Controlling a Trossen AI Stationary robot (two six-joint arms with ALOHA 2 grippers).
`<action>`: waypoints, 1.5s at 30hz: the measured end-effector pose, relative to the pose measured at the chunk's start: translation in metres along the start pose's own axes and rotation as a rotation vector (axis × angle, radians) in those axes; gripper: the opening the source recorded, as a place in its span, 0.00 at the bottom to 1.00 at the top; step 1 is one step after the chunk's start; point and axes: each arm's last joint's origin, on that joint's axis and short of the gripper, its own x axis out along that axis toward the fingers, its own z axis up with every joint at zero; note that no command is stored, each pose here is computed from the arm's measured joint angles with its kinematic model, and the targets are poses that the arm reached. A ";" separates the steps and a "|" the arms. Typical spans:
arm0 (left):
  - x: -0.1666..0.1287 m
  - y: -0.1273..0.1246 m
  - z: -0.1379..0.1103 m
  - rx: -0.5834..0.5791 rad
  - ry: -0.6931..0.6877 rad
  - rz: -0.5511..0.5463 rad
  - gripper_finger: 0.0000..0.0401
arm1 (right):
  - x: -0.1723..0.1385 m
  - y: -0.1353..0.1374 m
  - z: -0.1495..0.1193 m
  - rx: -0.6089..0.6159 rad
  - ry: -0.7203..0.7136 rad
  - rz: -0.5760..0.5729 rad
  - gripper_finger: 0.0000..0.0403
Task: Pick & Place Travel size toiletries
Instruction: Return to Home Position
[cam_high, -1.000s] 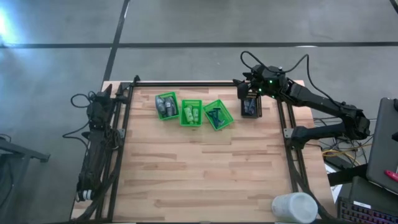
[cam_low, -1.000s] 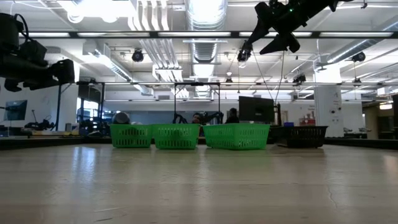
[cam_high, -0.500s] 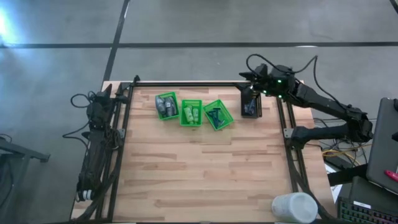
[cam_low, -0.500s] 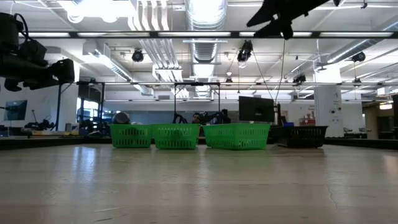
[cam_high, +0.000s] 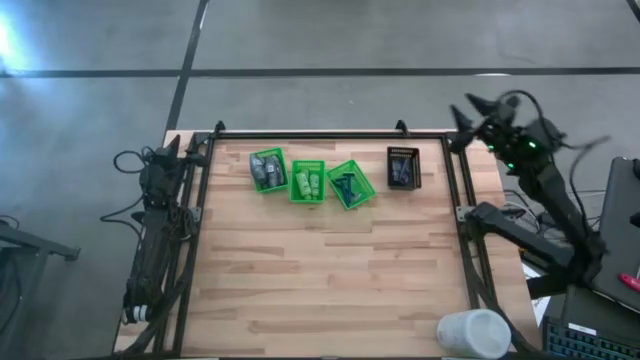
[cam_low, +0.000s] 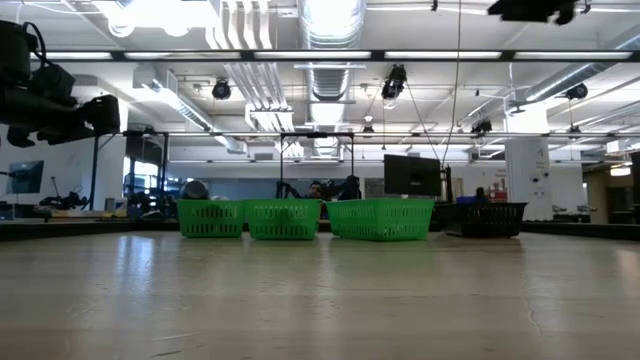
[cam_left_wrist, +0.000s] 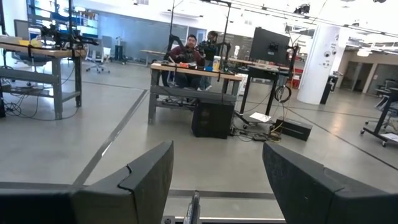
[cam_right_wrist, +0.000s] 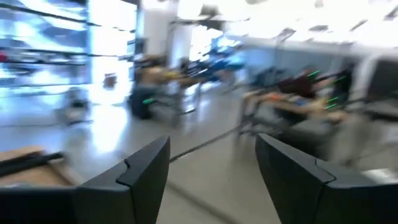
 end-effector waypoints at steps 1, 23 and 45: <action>0.000 0.000 0.000 0.000 0.000 0.000 0.63 | -0.008 -0.003 0.001 -0.023 -0.023 -0.036 0.57; 0.000 0.000 0.000 0.000 -0.005 -0.001 0.63 | -0.068 -0.027 -0.075 -0.121 0.002 -0.622 0.64; 0.000 0.000 0.000 0.000 0.001 0.000 0.63 | -0.043 -0.040 -0.173 -0.002 -0.048 -0.610 0.80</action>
